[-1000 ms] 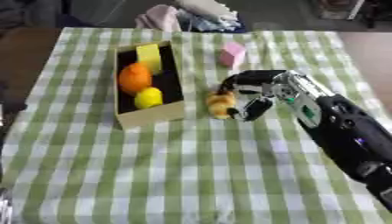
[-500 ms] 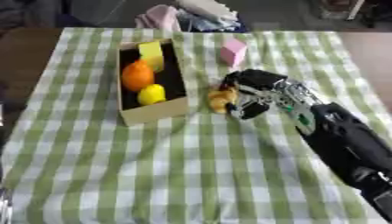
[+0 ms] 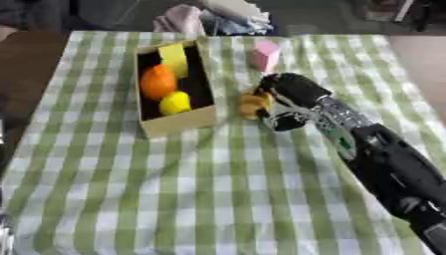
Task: Pick up objects on the table and place them in the box.
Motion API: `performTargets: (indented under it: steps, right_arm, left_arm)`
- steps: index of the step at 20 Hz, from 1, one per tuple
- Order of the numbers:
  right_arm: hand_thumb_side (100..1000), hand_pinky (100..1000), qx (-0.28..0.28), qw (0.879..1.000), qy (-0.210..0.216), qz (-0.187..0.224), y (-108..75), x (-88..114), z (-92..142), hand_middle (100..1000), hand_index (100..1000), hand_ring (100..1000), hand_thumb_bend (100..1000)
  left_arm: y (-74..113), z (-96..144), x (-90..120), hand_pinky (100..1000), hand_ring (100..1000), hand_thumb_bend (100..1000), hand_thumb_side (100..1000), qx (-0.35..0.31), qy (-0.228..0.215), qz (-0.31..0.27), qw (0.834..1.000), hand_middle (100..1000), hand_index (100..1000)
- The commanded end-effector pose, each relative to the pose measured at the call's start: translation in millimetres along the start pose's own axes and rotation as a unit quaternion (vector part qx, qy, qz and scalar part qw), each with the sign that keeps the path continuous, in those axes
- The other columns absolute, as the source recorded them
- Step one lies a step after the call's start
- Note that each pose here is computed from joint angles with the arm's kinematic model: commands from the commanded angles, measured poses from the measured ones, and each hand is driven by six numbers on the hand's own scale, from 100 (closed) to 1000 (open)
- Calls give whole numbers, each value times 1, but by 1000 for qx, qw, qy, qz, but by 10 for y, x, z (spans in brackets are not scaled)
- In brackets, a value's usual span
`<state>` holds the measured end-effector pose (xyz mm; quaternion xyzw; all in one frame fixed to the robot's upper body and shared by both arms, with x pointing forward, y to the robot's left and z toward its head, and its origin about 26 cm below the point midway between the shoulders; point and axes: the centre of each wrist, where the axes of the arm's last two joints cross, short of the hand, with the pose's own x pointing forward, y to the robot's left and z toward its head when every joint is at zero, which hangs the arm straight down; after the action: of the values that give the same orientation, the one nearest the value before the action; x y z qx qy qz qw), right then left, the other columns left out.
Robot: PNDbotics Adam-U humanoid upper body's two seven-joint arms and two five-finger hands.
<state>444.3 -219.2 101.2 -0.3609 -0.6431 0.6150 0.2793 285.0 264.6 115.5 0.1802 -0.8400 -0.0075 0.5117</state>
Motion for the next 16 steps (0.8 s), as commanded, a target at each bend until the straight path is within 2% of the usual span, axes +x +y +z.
performTargets:
  steps: [1, 3, 4, 5, 7, 16]
  right_arm:
    - [211, 742, -54, 998, 2, 25, -275, -59, -30, 485, 166, 543, 100]
    - [199, 741, -75, 997, -2, 30, -376, -34, -57, 479, 164, 537, 100]
    - [232, 740, -85, 996, -5, 31, -433, -18, -72, 477, 164, 535, 100]
    - [184, 740, -95, 995, -9, 32, -494, -1, -87, 476, 164, 534, 100]
    - [173, 739, -109, 993, -15, 31, -610, 37, -120, 474, 164, 533, 100]
    - [157, 742, -131, 989, -59, 24, -1028, 298, -422, 477, 164, 535, 100]
  left_arm:
    - [40, -36, 58, 725, 552, 306, 786, 5, -13, -5, 1000, 710, 836]
    - [41, -37, 59, 725, 551, 309, 785, 5, -13, -5, 1000, 709, 835]
    - [41, -37, 59, 725, 551, 309, 786, 5, -13, -5, 1000, 709, 835]
    - [42, -38, 59, 725, 551, 311, 784, 6, -13, -5, 1000, 709, 835]
    - [45, -39, 59, 724, 551, 313, 783, 7, -13, -5, 1000, 709, 835]
    - [43, -42, 66, 723, 551, 319, 779, 8, -15, -3, 1000, 709, 834]
